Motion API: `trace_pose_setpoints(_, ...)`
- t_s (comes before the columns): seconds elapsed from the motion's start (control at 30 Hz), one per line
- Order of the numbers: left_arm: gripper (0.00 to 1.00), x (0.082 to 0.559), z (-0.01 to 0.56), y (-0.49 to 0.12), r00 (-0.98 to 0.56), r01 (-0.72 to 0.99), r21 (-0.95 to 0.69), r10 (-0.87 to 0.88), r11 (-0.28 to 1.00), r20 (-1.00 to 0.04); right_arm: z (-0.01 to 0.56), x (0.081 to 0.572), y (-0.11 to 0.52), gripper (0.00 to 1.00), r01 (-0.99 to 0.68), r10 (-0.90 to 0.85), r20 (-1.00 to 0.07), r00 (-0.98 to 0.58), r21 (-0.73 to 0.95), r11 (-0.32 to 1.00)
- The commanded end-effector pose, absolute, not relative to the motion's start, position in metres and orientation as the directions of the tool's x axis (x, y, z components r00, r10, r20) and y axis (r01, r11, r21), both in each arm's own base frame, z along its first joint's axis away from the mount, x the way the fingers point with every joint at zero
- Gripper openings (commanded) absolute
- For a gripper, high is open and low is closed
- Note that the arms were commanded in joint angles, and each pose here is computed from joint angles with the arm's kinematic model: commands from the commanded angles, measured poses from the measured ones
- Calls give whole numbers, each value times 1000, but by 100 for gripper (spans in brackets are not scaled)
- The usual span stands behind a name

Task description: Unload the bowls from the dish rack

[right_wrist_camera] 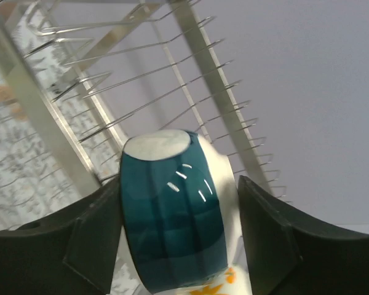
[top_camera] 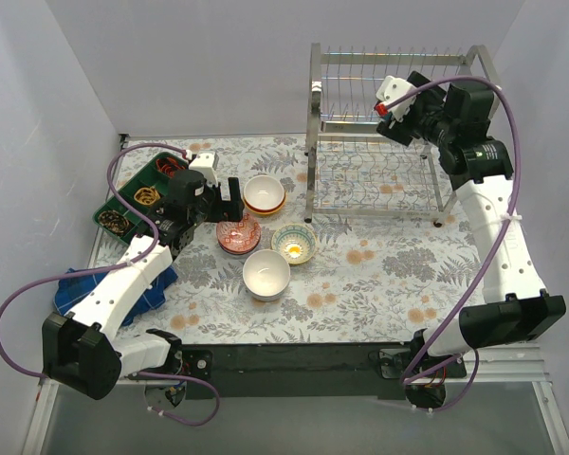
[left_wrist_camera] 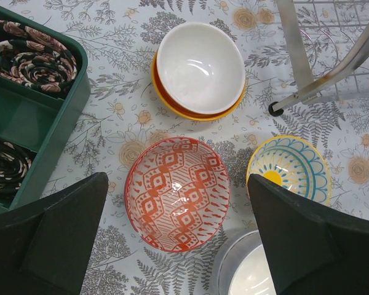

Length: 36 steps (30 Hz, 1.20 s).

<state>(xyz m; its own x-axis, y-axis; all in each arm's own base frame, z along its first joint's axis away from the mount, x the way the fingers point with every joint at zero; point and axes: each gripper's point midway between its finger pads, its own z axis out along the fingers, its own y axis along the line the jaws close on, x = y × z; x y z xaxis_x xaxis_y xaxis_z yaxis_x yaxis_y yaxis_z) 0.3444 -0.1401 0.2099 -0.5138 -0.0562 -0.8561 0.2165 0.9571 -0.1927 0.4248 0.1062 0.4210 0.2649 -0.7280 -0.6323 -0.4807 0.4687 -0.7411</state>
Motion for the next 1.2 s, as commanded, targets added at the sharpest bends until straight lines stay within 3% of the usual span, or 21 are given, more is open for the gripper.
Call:
trace_pose_setpoints(0.0, 98, 343, 210, -139, -503, 226, -184, -47, 957, -863, 427, 427, 109, 61, -487, -695, -671, 258, -712, 506)
trace_pose_setpoints(0.17, 98, 344, 209, -139, -507, 227, -183, -45, 956, -861, 429, 425, 110, 46, -485, -683, -679, 267, -708, 513)
trace_pose_setpoints(0.47, 98, 344, 207, -140, -514, 228, -184, -42, 956, -857, 448, 423, 116, 36, -457, -654, -687, 319, -715, 529)
trace_pose_setpoints(0.8, 98, 345, 206, -138, -513, 223, -177, -39, 958, -858, 434, 445, 99, 34, -295, -714, -641, 282, -766, 571)
trace_pose_setpoints(1.17, 98, 345, 205, -138, -516, 222, -175, -36, 959, -856, 421, 457, 97, 29, -150, -832, -509, 222, -861, 486)
